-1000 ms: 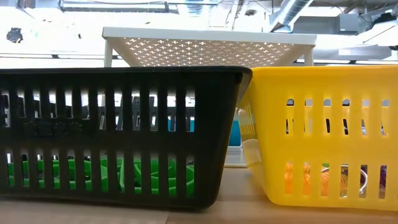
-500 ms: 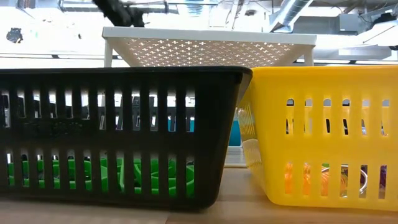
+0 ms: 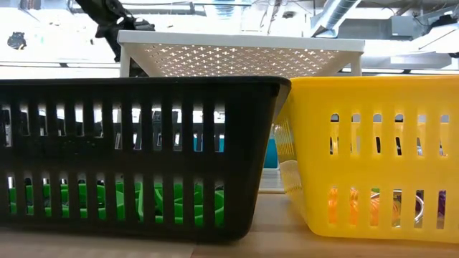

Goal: Pick & Place Office Desk Supplies
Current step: Put the green rubber band into the black bin

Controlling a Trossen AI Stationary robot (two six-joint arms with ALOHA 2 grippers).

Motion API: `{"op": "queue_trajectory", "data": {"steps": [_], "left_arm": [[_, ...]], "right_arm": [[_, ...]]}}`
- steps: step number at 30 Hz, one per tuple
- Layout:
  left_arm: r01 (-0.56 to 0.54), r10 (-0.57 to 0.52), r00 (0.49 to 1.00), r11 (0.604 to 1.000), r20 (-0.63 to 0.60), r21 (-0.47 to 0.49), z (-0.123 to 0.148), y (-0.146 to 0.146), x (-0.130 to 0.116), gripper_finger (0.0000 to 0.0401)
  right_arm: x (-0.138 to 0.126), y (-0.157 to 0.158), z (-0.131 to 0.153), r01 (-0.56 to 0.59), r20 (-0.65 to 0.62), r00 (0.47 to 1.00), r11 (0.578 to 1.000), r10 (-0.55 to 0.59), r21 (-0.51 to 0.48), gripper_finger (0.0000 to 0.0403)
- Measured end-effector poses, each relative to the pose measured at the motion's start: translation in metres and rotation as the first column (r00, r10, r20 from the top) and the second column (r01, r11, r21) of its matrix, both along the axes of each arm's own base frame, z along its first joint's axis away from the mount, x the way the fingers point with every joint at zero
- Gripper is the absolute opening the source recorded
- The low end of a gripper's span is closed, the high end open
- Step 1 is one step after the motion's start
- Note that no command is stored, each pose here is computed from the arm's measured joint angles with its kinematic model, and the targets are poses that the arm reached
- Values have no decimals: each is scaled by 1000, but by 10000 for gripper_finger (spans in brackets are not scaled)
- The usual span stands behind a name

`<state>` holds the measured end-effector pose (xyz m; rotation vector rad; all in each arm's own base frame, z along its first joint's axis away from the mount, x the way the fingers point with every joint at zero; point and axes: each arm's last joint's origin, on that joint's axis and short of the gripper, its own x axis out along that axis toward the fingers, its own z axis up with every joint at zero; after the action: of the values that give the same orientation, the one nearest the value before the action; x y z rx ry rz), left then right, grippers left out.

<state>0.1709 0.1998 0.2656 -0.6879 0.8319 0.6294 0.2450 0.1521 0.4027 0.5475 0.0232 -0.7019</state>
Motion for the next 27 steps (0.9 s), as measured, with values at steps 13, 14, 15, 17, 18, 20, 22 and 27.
{"op": "queue_trajectory", "data": {"steps": [13, 14, 15, 17, 18, 20, 22, 27], "left_arm": [[21, -20, 1000, 998, 9, -52, -93, -24, 40, 181], [22, -23, 1000, 999, -6, -47, -98, -26, 44, 180], [19, -20, 999, 999, -27, -34, -102, -27, 48, 180], [-7, 6, 997, 1000, -81, -1, -108, -30, 53, 181], [-12, 13, 994, 1000, -106, 10, -111, -32, 54, 182], [-15, 19, 992, 1000, -127, 28, -114, -35, 58, 182], [-21, 27, 989, 999, -148, 45, -116, -38, 61, 180], [-27, 36, 990, 997, -136, 69, -119, -43, 70, 175]], "right_arm": [[-2, -2, 2, -3, 6, 1000, 1000, 3, 19, 56], [-1, -3, 2, -5, 3, 1000, 1000, 5, 20, 56], [-2, -3, 2, -6, 1, 1000, 1000, 6, 21, 56], [-2, -4, 3, -9, 1, 1000, 1000, 9, 22, 56], [-3, -4, 3, -11, 3, 1000, 1000, 11, 23, 56], [-3, -3, 3, -11, 2, 1000, 1000, 11, 22, 56], [-3, -3, 3, -11, -1, 1000, 1000, 11, 20, 56], [-3, -3, 2, -33, -23, 999, 999, 34, 19, 56]]}}
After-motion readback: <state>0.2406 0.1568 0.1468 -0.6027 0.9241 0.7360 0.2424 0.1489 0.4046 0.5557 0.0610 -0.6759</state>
